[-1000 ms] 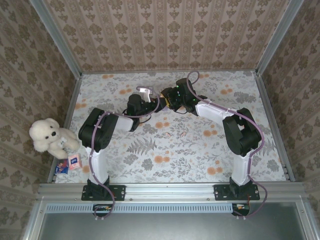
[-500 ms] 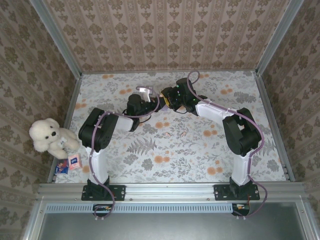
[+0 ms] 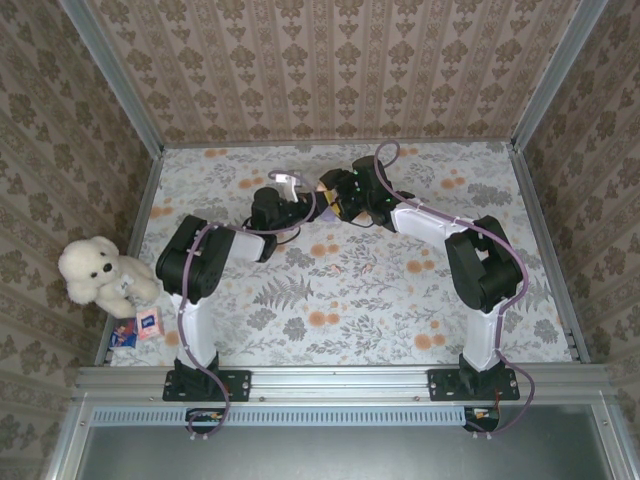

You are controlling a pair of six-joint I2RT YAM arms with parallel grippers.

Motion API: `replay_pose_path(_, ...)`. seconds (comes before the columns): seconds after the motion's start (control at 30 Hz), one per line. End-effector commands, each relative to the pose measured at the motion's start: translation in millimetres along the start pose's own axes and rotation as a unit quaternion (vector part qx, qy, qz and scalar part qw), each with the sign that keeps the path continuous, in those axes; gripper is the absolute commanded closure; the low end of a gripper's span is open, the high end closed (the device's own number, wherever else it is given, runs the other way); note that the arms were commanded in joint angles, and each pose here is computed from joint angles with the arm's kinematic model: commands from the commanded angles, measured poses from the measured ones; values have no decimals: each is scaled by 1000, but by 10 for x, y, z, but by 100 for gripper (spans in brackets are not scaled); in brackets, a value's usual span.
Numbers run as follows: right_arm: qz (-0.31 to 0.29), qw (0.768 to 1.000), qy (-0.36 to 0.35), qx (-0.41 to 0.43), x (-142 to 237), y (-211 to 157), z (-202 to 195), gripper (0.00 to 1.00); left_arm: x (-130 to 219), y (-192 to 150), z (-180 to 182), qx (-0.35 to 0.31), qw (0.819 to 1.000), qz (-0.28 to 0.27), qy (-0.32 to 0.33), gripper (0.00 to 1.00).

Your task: Insert the wireless bluetooth earbuds into the charging case

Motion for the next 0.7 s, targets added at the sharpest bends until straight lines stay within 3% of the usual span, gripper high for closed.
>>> replay_pose_path(0.0,-35,999,25,16,268,170,147,23,76,131,-13,2,1000,-7,-18,93)
replay_pose_path(0.33,-66,978,11,197,1045,318,-87,21,223,152,-324,-7,993,89,-80,93)
replay_pose_path(0.5,-62,929,57,360,1370,172,-66,21,282,135,-510,-16,984,140,-107,93)
replay_pose_path(0.67,-18,889,119,442,1467,6,22,21,336,115,-671,-15,974,180,-138,93)
Point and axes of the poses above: each hand's point on the last joint's axis, 136 mm out from that joint toward the fingers, its own x axis back along the fingers, its own z axis along the line the jaws close on, y = z × x, the point moved 8 cm from there along x, back along the fingers, and after that the axes turned 15 degrees about x, right-handed, at the moved point
